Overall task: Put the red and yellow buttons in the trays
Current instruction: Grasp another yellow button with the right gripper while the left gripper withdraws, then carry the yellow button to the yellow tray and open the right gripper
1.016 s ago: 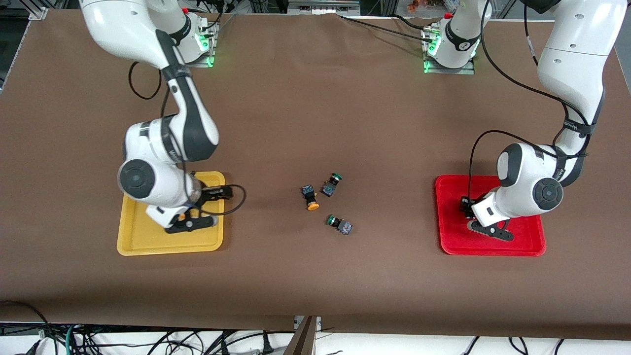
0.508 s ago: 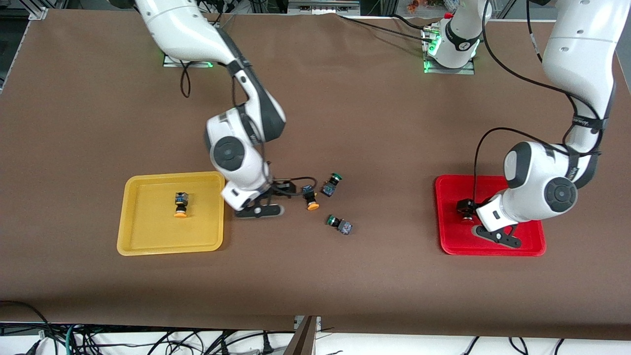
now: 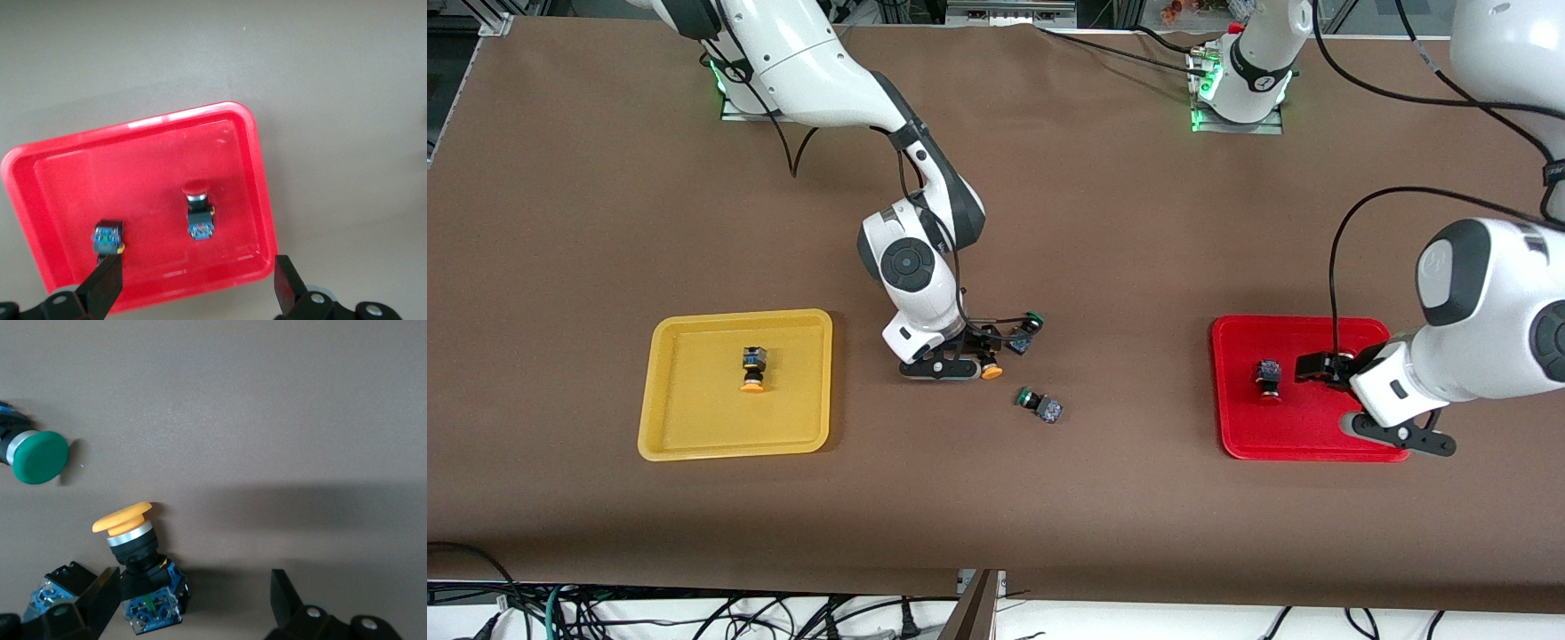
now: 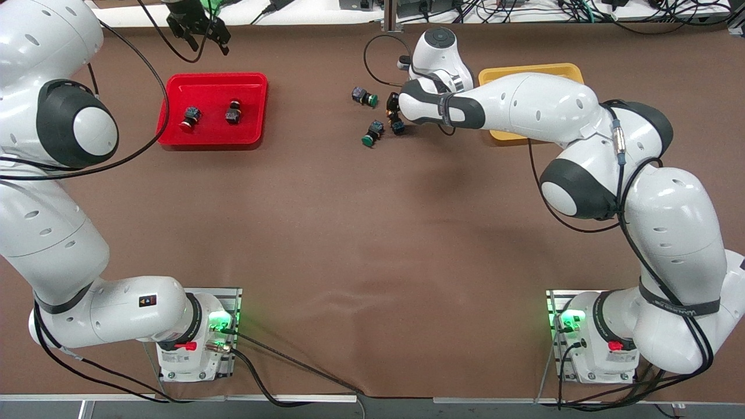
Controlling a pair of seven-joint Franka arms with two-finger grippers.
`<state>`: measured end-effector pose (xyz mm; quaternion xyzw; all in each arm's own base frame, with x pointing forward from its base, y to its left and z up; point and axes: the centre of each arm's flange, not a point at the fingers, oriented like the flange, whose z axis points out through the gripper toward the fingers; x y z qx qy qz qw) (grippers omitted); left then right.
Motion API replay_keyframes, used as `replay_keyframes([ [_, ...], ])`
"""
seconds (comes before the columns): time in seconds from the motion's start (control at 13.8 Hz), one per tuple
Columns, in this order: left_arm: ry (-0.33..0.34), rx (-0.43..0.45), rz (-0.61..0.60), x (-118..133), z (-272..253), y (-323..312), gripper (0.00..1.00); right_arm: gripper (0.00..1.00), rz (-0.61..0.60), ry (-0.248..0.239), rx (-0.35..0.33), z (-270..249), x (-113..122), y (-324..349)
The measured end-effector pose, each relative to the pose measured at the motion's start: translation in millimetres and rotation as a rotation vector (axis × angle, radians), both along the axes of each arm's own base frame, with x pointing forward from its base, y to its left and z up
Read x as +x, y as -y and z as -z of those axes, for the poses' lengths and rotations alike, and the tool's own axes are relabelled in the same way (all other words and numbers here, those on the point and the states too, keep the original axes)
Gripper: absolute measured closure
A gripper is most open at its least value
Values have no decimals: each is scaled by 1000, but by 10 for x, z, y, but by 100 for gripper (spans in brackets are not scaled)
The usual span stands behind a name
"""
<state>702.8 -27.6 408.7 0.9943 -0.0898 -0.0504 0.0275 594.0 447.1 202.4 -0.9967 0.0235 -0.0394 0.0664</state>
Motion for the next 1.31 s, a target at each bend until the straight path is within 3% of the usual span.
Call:
replay_keyframes([
  [0.29, -17, 54, -104, -371, -887, 331, 0, 1, 20, 41, 22, 209, -154, -233],
  [0.51, 32, 86, -146, -706, -1627, 287, 0, 1, 15, 50, 20, 330, -253, -340],
  [0.65, 58, 101, -171, -881, -1949, 163, 0, 8, 16, 54, 20, 311, -236, -329],
  [0.8, 41, 116, -181, -1064, -2045, 166, 0, 32, 22, 62, 17, 287, -191, -289],
  [0.94, 13, 133, -218, -1177, -1961, 183, 0, 48, 26, 76, 12, 229, -123, -235],
  [1.09, -16, 128, -241, -1214, -1846, 191, 0, 48, -6, 83, -23, 90, 14, -84],
  [1.31, -39, 97, -276, -1213, -1779, 86, 0, 48, -115, 49, -116, -419, 397, 537],
])
